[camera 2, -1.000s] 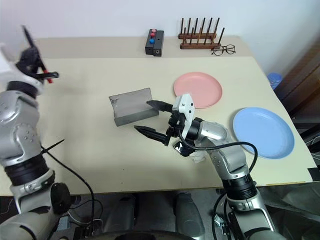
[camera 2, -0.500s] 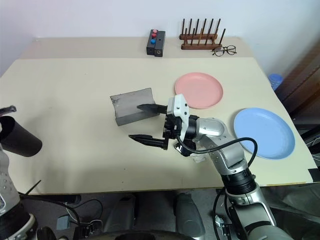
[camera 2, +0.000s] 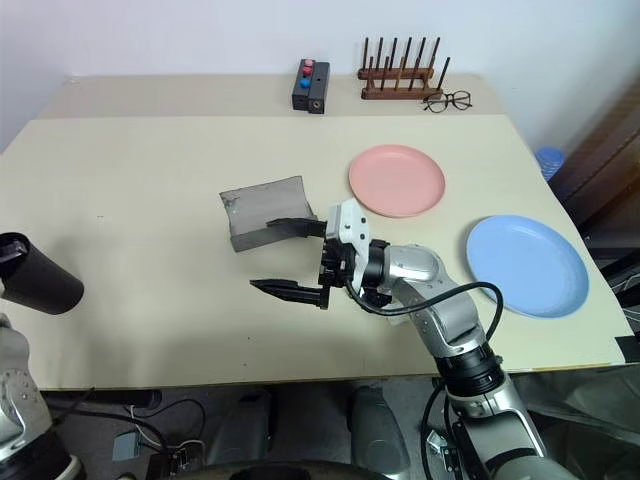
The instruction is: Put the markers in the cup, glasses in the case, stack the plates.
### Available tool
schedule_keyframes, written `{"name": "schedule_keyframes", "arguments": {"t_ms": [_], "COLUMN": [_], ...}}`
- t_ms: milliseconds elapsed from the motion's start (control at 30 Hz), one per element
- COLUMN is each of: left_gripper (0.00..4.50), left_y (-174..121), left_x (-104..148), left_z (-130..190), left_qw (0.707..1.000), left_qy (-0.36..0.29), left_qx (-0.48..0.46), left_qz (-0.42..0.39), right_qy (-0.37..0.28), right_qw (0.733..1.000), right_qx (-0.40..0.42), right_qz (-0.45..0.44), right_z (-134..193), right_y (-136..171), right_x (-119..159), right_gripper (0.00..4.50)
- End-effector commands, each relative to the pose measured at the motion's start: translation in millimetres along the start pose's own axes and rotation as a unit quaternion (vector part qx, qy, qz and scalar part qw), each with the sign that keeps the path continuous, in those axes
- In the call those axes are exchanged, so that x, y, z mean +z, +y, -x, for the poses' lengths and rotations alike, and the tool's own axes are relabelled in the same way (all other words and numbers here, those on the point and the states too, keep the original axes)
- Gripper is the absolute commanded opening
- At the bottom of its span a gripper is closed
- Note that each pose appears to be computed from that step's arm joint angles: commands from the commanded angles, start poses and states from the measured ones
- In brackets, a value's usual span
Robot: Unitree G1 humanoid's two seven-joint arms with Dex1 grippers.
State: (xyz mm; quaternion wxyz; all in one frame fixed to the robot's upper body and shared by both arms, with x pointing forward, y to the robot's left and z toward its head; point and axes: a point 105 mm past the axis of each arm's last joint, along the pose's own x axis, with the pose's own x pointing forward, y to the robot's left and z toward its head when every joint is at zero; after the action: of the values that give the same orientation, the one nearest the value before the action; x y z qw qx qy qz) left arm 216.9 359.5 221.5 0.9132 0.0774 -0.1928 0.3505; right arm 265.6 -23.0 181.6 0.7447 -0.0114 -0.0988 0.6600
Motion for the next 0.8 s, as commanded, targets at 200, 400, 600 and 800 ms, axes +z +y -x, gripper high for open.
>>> {"name": "schedule_keyframes", "arguments": {"t_ms": [200, 400, 600, 800], "left_gripper": [0.04, 0.44, 3.07, 3.07], "left_y": [10.6, 7.0, 5.3, 4.0], "left_x": [2.4, 0.8, -0.4, -1.1], "left_z": [2.3, 2.6, 2.7, 3.1], "left_qw": [0.999, 1.0, 1.0, 1.0], "left_qy": [-0.02, -0.021, -0.019, -0.017], "left_qx": [0.024, 0.023, 0.024, 0.024], "left_qz": [-0.01, -0.003, -0.004, -0.002], "right_qy": [-0.026, -0.024, -0.02, -0.018], "right_qw": [0.999, 0.999, 0.999, 1.0], "right_qx": [0.006, 0.01, 0.011, 0.011], "right_qz": [0.024, 0.023, 0.023, 0.023], "right_z": [-4.0, -4.7, -3.9, -3.2], "right_y": [5.9, 7.4, 7.5, 7.4], "right_x": [15.1, 13.9, 12.1, 11.5], "right_gripper": [4.5, 4.5, 4.5, 4.5]}}
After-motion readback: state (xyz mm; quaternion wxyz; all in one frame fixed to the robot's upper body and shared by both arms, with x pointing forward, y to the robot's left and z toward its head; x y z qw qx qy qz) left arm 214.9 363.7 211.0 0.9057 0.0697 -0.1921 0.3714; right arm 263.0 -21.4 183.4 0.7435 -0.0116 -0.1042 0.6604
